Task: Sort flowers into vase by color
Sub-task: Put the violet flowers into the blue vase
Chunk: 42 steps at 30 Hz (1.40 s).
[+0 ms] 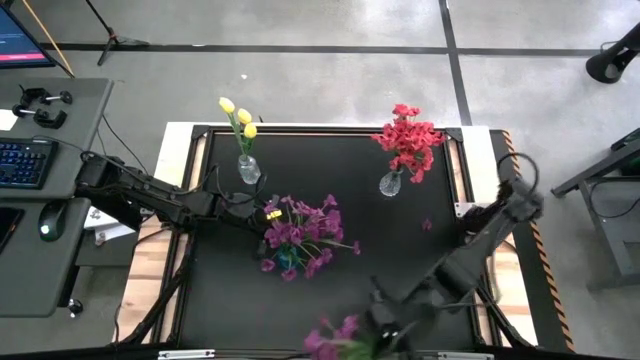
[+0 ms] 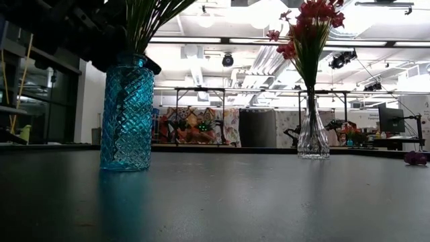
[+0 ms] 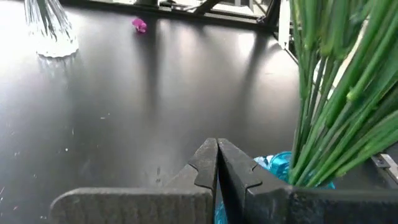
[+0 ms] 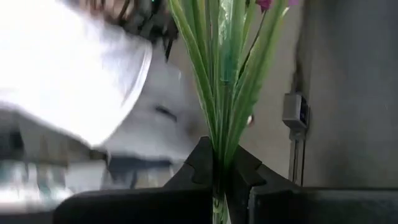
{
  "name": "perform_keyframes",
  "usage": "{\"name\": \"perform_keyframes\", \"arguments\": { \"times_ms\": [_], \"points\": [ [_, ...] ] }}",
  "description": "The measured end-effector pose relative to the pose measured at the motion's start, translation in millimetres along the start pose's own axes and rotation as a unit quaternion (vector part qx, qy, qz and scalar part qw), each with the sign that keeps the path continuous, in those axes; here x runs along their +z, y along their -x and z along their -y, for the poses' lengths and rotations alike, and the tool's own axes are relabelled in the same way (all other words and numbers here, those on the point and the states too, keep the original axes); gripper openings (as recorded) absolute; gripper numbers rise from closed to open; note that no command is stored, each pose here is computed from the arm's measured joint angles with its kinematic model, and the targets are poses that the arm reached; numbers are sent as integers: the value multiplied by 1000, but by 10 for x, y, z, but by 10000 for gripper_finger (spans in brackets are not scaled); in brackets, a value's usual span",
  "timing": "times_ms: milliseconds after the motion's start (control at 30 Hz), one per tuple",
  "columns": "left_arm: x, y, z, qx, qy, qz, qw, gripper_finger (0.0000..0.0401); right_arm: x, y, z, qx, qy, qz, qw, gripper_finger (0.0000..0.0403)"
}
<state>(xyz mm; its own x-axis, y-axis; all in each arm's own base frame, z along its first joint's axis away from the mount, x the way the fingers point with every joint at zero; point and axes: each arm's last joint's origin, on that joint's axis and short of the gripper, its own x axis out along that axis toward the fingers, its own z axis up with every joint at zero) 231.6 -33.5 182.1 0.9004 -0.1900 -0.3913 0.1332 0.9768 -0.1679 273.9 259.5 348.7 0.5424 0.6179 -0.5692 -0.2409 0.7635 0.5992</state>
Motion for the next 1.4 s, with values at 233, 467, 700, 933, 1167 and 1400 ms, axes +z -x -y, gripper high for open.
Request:
{"name": "perform_keyframes", "arguments": {
  "times_ms": [233, 467, 700, 933, 1167, 1400],
  "points": [
    [32, 1, 5, -3, -1, 17, 1000, 0, -785, 164, 363, -38, -147, 248, 957, 0],
    [31, 0, 5, -3, -1, 16, 1000, 0, -973, 42, 814, -80, -185, 470, 859, 0],
    [30, 0, 5, -3, 0, 15, 1000, 0, -696, -3, 989, -125, -122, 533, 828, 0],
    [41, 3, -28, 2, 13, 20, 1000, 0, -319, 214, 736, -197, 37, 565, 800, 0],
    [91, 8, -47, 4, 15, 44, 999, 0, -47, 307, 785, -244, 129, 563, 779, 0],
    [101, 9, -45, 3, 15, 50, 999, 0, 95, 42, 1170, -265, 125, 569, 769, 0]
  ]
}}
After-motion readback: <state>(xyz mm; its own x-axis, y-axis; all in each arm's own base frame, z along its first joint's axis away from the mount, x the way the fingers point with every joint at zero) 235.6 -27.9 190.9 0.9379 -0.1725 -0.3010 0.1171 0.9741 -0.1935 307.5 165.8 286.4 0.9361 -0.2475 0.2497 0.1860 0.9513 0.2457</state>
